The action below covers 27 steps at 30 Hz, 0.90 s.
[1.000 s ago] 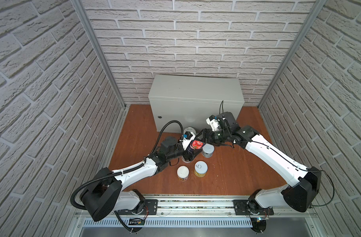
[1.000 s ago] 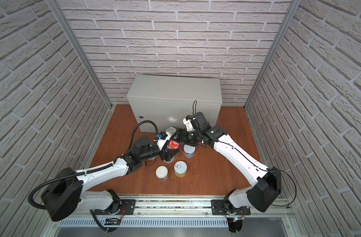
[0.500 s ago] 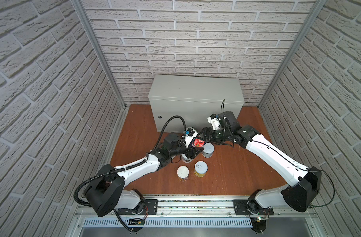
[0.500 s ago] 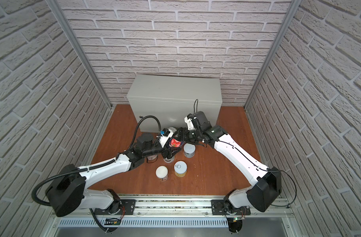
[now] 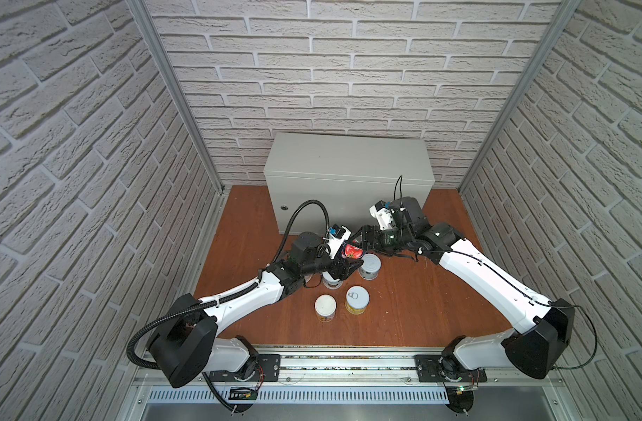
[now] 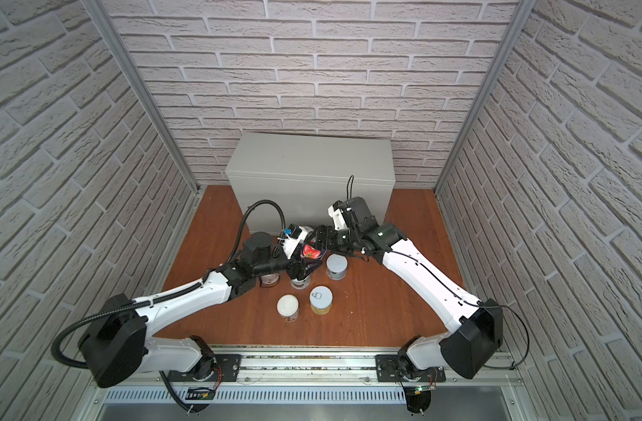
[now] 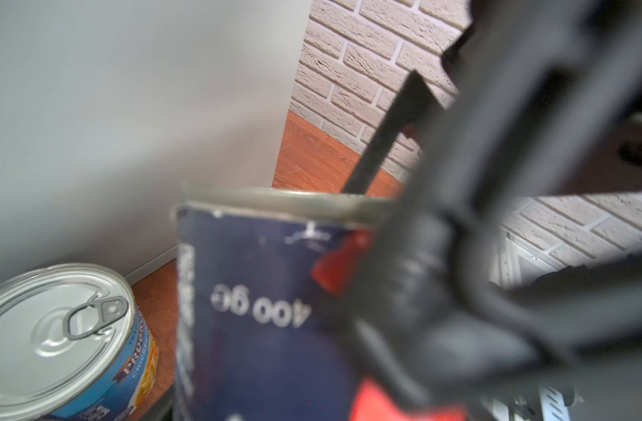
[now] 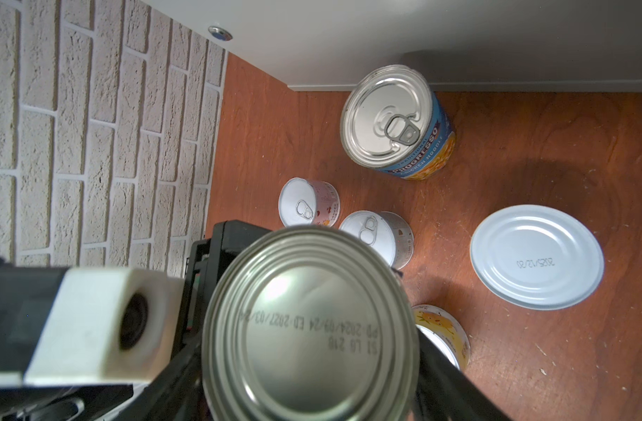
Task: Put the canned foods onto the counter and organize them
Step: 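Open the right gripper and draw it back while the left gripper holds the can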
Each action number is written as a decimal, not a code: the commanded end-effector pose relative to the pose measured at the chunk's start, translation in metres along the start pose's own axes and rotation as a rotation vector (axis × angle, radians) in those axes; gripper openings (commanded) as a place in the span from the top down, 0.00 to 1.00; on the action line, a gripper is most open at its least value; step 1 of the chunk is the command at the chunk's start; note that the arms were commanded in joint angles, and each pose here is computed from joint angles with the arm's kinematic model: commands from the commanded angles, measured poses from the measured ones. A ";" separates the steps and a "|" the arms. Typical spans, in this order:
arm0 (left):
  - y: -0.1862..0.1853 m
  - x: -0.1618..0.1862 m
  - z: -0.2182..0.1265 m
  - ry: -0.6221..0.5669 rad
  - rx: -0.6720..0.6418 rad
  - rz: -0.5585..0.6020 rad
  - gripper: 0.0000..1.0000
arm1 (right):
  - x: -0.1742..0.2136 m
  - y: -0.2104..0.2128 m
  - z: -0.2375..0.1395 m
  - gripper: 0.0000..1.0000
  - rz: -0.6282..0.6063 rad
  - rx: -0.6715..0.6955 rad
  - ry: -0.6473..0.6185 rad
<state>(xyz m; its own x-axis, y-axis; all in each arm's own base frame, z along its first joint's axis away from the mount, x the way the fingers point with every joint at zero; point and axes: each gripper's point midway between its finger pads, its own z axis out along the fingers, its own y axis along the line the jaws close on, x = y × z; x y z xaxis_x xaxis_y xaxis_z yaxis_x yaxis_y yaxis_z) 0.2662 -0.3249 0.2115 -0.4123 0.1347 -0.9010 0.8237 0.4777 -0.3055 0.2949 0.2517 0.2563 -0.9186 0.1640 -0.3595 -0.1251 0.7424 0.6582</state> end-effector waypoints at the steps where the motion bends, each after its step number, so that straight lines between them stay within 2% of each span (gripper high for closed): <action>1: -0.006 -0.067 -0.016 -0.197 0.000 0.033 0.72 | 0.003 0.043 -0.027 0.15 -0.080 -0.164 -0.014; 7: -0.009 -0.073 -0.024 -0.191 -0.013 0.027 0.75 | 0.001 0.043 -0.031 0.08 -0.098 -0.157 -0.031; 12: -0.009 -0.082 -0.042 -0.211 -0.063 0.036 0.74 | -0.003 0.039 -0.036 0.07 -0.149 -0.144 -0.091; 20: -0.009 -0.085 -0.074 -0.165 -0.158 0.040 0.73 | -0.009 0.023 -0.056 0.06 -0.226 -0.066 -0.225; 24: -0.005 -0.100 -0.098 -0.171 -0.250 0.050 0.73 | -0.010 0.016 -0.069 0.06 -0.248 -0.029 -0.275; 27: -0.012 -0.121 -0.110 -0.195 -0.258 0.076 0.73 | -0.010 0.017 -0.076 0.06 -0.267 -0.044 -0.320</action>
<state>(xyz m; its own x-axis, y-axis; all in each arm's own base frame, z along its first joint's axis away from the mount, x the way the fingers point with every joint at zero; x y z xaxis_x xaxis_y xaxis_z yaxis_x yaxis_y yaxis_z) 0.2580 -0.2598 0.2771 -0.4345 0.1316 -0.8910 0.6972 0.6754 -0.2402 0.2695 0.2183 0.3096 -0.7607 0.1549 -0.6303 -0.3237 0.7511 0.5754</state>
